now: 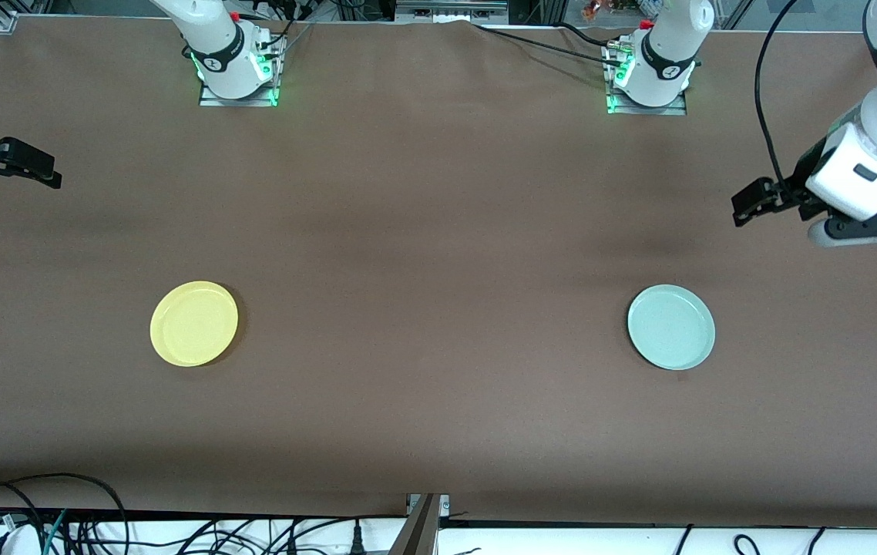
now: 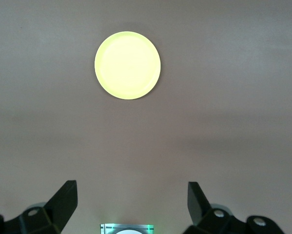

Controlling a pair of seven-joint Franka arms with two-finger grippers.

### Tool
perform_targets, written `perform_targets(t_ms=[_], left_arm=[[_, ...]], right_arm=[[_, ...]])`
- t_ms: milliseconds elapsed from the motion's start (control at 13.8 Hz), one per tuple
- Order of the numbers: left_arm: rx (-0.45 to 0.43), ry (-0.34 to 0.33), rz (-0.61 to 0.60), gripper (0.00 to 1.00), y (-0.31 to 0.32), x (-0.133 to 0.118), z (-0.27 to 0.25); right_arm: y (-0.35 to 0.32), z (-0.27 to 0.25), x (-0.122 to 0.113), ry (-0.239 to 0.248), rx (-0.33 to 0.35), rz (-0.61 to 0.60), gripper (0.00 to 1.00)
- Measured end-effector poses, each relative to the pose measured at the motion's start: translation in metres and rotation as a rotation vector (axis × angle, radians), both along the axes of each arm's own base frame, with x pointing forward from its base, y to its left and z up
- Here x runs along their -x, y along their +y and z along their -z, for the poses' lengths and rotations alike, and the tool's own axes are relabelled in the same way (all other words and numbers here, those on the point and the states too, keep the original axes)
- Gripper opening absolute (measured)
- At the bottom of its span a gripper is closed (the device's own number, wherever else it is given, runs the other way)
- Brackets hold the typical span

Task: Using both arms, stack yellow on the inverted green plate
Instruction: 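Lower the left gripper to the rim of the green plate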

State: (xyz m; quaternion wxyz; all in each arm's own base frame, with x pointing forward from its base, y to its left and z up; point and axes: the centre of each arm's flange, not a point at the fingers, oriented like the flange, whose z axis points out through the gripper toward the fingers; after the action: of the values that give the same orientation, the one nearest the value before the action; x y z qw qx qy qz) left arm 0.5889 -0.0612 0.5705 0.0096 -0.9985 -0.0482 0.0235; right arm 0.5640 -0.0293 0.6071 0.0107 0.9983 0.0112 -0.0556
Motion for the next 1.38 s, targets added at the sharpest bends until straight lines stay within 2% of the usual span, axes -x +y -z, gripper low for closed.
perform_targets(t_ms=[145,362,580,725,870,1014,1232,1377], left_arm=[[0.01,0.042,0.017,1.0,-0.009,-0.015,0.022],[0.012,0.076,0.033,1.0,-0.019,-0.019,0.034],[0.012,0.089,0.038,1.0,-0.004,-0.022,0.039],[0.02,0.122,0.056,1.0,0.018,-0.029,0.059],[0.03,0.133,0.047,1.0,0.037,-0.045,0.103],[0.041,0.112,0.031,1.0,0.053,-0.055,0.157],[0.054,0.058,0.0,1.0,0.073,-0.051,0.231],[0.063,0.061,-0.014,1.0,0.085,-0.044,0.27]], right_arm=[[0.0,0.0,0.0,0.001,0.0,0.0,1.0],[0.0,0.001,-0.001,0.002,0.0,0.0,1.0],[0.0,0.001,-0.001,0.002,0.0,0.0,1.0],[0.0,0.001,-0.001,0.002,0.0,0.0,1.0],[0.0,0.001,-0.001,0.0,0.0,0.0,1.0],[0.0,0.001,-0.002,-0.005,0.0,0.0,1.0],[0.0,0.001,-0.002,-0.006,0.0,0.0,1.0],[0.0,0.001,-0.002,-0.006,0.0,-0.001,1.0]])
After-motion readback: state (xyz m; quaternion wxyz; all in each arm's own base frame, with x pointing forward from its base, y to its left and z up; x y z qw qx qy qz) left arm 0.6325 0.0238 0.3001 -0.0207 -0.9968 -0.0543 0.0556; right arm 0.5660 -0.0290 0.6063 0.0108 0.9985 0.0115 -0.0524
